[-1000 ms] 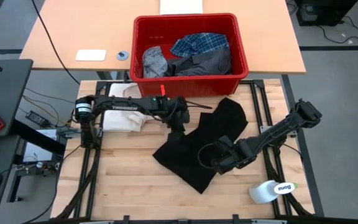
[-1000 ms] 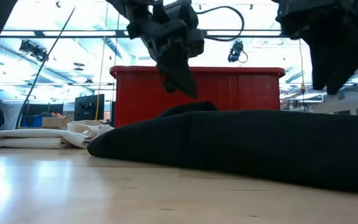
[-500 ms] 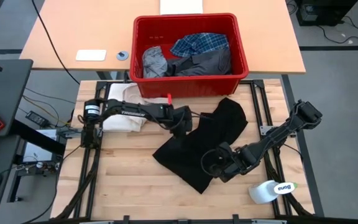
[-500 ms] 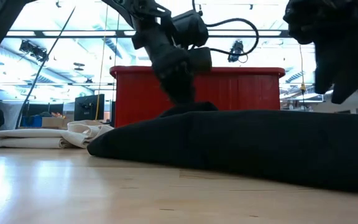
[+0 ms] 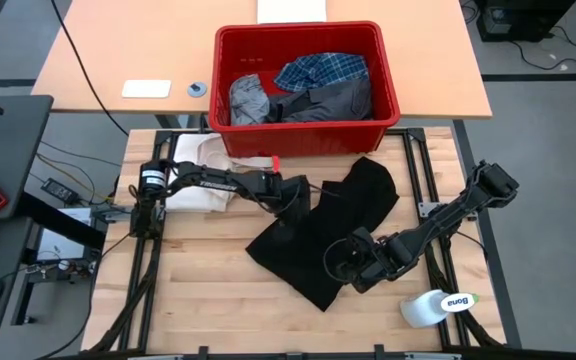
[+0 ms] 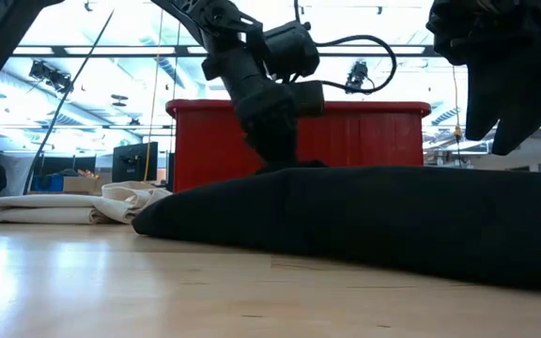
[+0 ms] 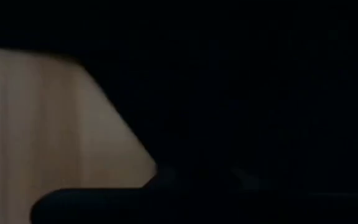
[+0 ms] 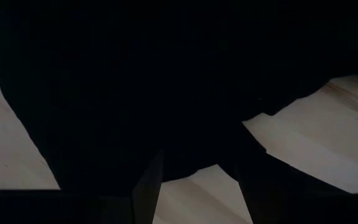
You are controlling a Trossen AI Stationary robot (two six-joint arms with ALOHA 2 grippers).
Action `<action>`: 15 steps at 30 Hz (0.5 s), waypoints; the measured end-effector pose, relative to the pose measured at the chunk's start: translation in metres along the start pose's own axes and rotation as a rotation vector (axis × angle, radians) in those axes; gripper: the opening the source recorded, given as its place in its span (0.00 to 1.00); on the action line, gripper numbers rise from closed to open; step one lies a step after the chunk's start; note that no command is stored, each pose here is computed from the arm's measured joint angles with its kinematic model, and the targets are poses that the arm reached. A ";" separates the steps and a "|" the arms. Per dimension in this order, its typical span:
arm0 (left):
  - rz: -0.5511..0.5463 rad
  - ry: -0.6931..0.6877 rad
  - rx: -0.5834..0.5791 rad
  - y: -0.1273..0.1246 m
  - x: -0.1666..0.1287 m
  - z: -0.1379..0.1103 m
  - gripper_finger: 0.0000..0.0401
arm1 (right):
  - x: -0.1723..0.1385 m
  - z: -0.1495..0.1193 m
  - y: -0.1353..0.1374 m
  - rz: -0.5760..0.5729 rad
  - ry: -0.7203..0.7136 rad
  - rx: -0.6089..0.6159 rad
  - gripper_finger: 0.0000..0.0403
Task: Fold Laundry from Bin
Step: Fold the black shirt
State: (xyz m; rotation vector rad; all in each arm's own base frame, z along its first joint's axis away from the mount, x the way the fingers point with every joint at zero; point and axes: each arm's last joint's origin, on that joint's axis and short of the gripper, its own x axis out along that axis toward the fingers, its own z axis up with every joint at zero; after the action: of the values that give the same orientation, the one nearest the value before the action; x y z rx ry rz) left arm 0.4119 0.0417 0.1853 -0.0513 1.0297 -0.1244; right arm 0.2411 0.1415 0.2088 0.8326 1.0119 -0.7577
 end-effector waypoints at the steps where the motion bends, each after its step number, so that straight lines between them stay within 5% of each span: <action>1: -0.003 -0.014 -0.021 0.002 -0.004 0.001 0.02 | 0.000 0.000 0.000 0.000 0.001 0.000 0.51; 8: -0.137 -0.068 -0.187 0.016 -0.045 0.004 0.01 | -0.002 -0.006 0.000 0.004 0.027 -0.006 0.51; 12: -0.071 -0.031 -0.334 0.033 -0.053 -0.004 0.01 | -0.003 -0.009 0.000 0.010 0.019 -0.001 0.51; 15: 0.080 -0.011 -0.412 0.042 -0.055 -0.008 0.01 | -0.003 -0.010 0.000 0.012 0.018 0.003 0.51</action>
State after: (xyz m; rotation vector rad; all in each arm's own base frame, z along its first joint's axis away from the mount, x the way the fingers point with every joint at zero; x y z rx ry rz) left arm 0.3809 0.0909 0.2237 -0.3838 1.0312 0.1621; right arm 0.2357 0.1507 0.2089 0.8491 1.0207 -0.7429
